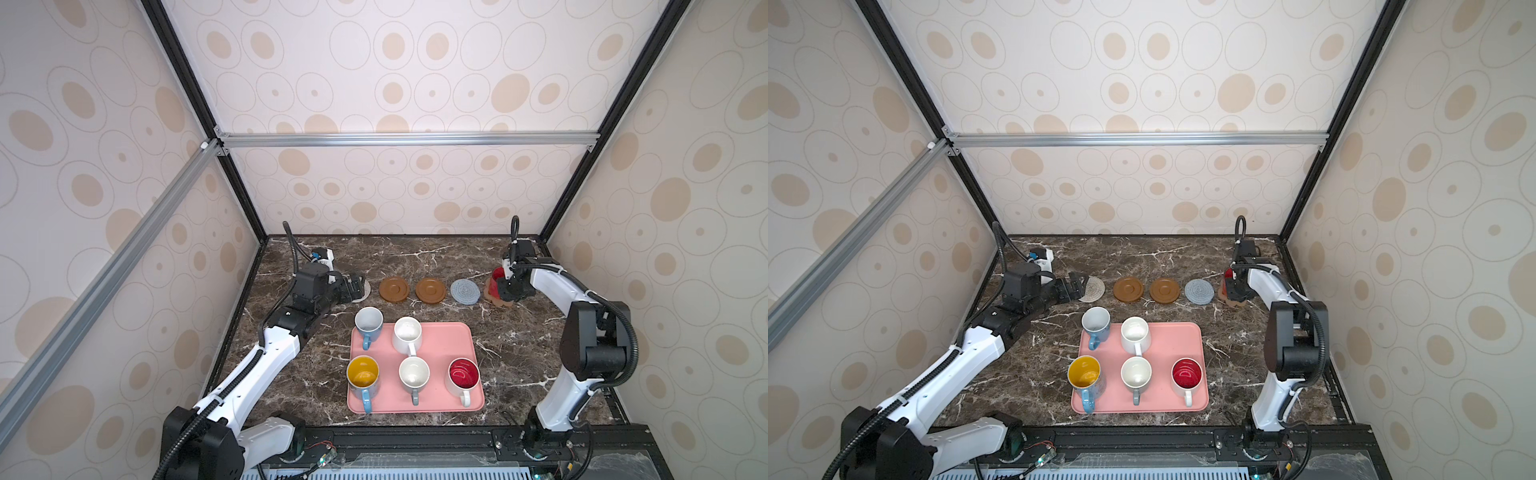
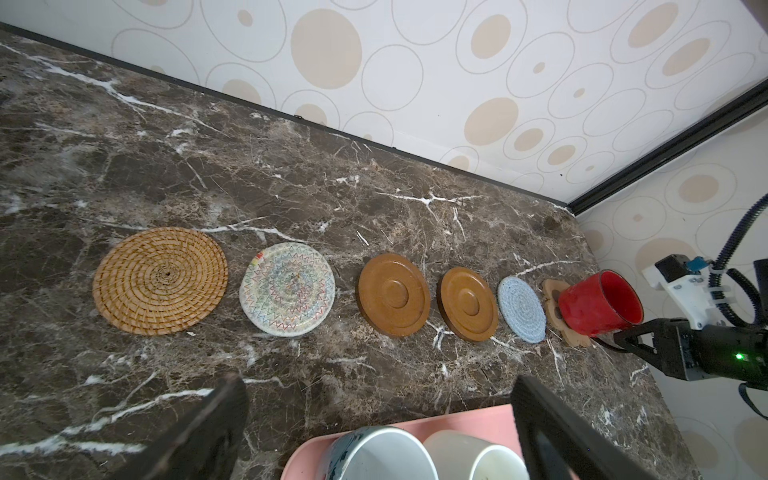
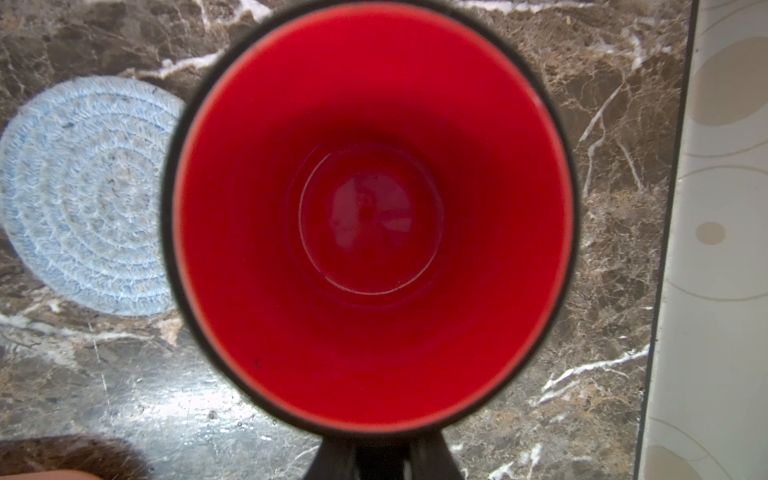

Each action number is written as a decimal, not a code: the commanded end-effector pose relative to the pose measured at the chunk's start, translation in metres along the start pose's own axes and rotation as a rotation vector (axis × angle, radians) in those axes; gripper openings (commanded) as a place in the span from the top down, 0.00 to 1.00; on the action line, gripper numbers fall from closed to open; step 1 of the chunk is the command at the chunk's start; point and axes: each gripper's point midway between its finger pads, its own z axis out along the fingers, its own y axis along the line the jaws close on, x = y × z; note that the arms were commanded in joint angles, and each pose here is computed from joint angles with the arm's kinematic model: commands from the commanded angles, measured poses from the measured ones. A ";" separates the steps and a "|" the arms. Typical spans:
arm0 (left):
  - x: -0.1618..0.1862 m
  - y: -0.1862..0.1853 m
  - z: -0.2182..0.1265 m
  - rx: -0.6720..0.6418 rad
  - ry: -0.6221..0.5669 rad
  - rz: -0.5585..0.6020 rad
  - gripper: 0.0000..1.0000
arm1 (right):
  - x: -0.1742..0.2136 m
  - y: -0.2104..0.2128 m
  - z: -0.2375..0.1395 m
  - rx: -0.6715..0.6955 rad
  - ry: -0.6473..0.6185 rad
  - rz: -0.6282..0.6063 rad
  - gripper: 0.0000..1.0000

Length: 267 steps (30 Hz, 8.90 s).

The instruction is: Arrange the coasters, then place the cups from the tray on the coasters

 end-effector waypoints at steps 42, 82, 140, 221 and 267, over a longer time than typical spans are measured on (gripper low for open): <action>-0.008 -0.007 -0.006 0.021 -0.026 -0.011 0.00 | -0.006 -0.012 0.002 0.016 -0.014 0.032 0.68; -0.003 0.001 -0.006 -0.004 -0.041 -0.019 0.00 | 0.001 0.037 -0.124 -0.130 -0.147 0.016 0.57; 0.009 0.003 -0.001 0.015 -0.028 -0.066 0.00 | 0.149 0.299 -0.128 -0.345 0.158 -0.354 0.56; 0.009 0.000 0.004 0.027 -0.019 -0.058 0.00 | 0.155 0.301 -0.099 -0.253 0.209 -0.363 0.56; 0.009 0.004 0.001 0.007 -0.025 -0.063 0.00 | 0.160 0.312 -0.082 -0.258 0.212 -0.371 0.56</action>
